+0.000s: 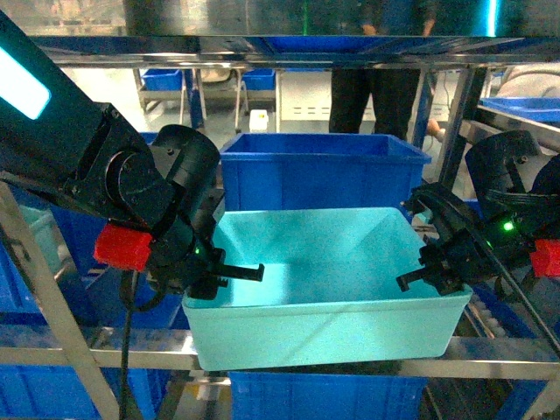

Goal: Organize blue bins on left shelf correctly

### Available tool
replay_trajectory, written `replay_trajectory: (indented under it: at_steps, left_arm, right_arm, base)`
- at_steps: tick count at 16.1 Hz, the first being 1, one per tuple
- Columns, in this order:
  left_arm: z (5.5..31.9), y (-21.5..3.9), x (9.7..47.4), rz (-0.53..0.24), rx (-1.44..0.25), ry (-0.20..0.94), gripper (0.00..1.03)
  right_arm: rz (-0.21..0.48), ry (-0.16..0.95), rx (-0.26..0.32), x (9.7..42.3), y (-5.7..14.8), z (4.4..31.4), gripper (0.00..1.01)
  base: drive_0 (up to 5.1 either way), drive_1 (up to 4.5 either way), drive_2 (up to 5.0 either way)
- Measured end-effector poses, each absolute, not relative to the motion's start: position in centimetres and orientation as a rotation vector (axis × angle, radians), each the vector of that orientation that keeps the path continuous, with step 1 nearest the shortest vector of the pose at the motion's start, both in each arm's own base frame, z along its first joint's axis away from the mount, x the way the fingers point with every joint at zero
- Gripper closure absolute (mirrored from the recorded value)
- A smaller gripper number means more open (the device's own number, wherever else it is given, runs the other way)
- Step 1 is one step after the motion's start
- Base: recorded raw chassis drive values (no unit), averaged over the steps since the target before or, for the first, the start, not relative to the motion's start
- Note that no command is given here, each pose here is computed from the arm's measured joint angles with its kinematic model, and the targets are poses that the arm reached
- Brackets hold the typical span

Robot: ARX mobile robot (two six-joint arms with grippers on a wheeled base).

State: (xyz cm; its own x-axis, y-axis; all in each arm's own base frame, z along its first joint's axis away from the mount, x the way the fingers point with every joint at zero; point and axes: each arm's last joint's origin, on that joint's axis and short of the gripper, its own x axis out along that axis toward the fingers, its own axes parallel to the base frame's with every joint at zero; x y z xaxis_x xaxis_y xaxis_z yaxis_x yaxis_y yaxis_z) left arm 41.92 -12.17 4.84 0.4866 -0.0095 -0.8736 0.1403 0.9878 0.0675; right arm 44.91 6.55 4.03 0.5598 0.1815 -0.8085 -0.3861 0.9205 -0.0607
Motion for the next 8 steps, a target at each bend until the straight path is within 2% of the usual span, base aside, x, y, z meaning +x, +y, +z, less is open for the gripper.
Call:
replay_trajectory:
  at_steps: [7,8]
  left_arm:
    - [4.39,-13.21,41.78,-0.091,0.170,1.079,1.01]
    - [4.36,-13.21,41.77,-0.103,0.187,1.079,0.95]
  right_arm:
    - [0.323,0.938,-0.261,44.78,6.37,3.76,0.99]
    - [0.332,0.938,-0.304,44.76,6.33,3.60,0.91]
  base:
    - [0.0,0.00,0.0]
    - [0.0,0.00,0.0]
